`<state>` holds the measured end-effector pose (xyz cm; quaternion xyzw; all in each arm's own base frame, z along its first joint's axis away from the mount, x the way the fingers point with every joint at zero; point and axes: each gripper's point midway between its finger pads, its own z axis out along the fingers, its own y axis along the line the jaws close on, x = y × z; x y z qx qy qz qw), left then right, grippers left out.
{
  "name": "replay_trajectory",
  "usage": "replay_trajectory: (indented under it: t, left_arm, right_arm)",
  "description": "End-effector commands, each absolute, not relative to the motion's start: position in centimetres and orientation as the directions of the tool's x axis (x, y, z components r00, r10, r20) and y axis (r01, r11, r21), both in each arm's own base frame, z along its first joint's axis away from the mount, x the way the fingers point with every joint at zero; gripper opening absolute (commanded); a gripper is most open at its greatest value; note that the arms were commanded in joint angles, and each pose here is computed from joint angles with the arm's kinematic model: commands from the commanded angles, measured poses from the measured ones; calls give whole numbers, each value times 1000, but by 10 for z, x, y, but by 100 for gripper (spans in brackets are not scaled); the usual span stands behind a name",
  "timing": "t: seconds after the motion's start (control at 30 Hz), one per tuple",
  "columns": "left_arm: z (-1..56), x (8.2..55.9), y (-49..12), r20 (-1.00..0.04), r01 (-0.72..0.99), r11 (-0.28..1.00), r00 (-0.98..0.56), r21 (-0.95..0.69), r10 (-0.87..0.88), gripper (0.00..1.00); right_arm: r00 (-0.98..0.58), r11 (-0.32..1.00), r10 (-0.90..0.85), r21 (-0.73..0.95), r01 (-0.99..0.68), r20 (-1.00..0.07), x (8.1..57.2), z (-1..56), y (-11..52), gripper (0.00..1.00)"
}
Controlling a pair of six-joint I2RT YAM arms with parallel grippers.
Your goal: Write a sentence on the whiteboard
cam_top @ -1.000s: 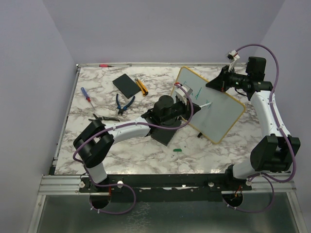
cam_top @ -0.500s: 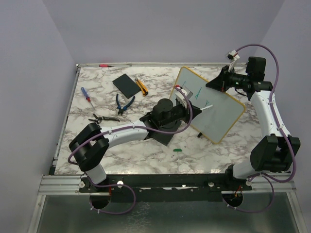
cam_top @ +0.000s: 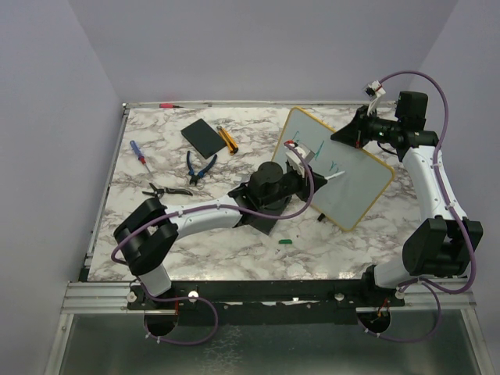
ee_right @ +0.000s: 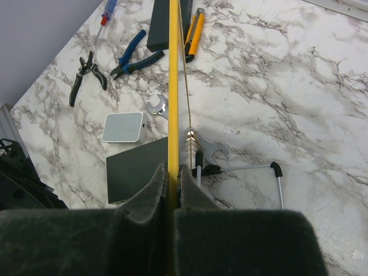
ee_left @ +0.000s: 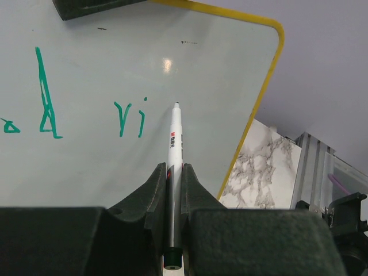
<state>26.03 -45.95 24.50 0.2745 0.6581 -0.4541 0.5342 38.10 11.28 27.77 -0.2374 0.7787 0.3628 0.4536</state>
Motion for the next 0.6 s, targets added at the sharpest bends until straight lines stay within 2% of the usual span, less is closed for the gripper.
replay_trajectory:
  t: [0.0, 0.57]
  left_arm:
    - [253, 269, -466, -958, 837, 465, -251, -287, -141, 0]
    - [249, 284, -476, -962, 822, 500, -238, -274, -137, 0]
  right_arm:
    - [-563, 586, -39, 437, -682, -826, 359, 264, 122, 1]
    - [-562, 586, -40, 436, -683, -826, 359, 264, 122, 1]
